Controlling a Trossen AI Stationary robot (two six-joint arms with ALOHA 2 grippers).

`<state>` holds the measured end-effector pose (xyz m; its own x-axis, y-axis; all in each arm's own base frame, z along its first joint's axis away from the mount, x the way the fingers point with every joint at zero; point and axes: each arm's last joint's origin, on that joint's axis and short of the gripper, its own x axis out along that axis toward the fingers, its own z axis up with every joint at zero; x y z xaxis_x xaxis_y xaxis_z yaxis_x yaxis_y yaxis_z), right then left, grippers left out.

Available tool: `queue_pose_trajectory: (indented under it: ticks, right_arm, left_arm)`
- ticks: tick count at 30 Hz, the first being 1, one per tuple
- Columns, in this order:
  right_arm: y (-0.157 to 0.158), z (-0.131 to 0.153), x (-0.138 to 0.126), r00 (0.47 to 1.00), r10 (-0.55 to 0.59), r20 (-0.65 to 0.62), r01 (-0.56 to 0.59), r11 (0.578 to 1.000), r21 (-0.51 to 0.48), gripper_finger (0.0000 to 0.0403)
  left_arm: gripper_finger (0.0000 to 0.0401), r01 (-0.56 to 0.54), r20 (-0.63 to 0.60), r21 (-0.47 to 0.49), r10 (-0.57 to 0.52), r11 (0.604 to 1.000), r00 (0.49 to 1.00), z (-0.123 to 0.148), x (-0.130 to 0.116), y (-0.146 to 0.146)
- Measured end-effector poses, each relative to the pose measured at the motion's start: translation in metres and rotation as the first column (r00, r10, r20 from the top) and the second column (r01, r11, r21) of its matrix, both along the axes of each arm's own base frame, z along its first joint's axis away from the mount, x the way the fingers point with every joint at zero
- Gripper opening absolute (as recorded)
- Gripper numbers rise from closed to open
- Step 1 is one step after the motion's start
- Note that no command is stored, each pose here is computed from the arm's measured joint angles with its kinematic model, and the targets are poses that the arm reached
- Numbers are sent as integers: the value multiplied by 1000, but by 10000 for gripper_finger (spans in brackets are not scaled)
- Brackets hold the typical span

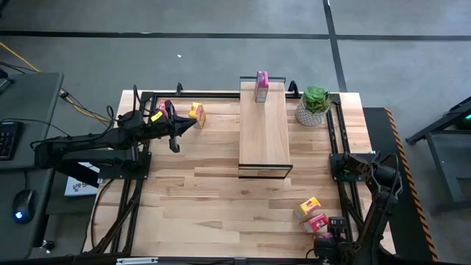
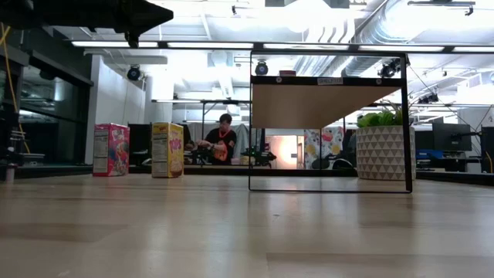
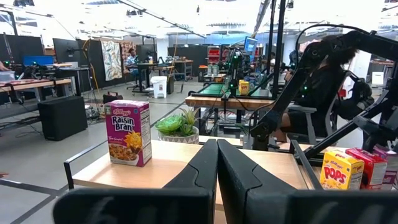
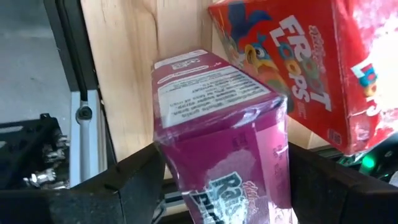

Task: Stack cereal on shelf
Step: Put the purple cereal box on the shelf aligned with the purple cereal box

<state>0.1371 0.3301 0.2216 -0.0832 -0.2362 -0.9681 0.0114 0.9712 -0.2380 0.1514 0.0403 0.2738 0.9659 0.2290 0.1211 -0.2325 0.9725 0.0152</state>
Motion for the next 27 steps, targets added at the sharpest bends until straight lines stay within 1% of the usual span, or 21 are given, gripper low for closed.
queue_pose_trajectory:
  ticks: [5,10,15,17,21,25,27]
  right_arm:
    - [0,0,0,995,-92,27,92,996,-4,287]
    - [0,0,1,981,-173,84,175,984,-15,287]
    - [-2,0,5,949,-293,117,297,955,-16,287]
    - [-3,0,7,929,-349,125,353,935,-16,287]
    - [-6,0,15,870,-468,153,475,880,-9,287]
    - [-10,0,24,799,-576,172,584,812,4,287]
    - [-13,0,29,772,-616,159,623,782,3,287]
  left_arm:
    - [3,0,0,0,0,1000,1000,0,0,0]
    - [3,0,0,0,0,1000,1000,0,0,0]
    - [3,0,0,0,0,1000,1000,0,0,0]
    - [3,0,0,0,0,1000,1000,0,0,0]
    - [3,0,0,0,0,1000,1000,0,0,0]
    - [3,0,0,0,0,1000,1000,0,0,0]
    - [3,0,0,0,0,1000,1000,0,0,0]
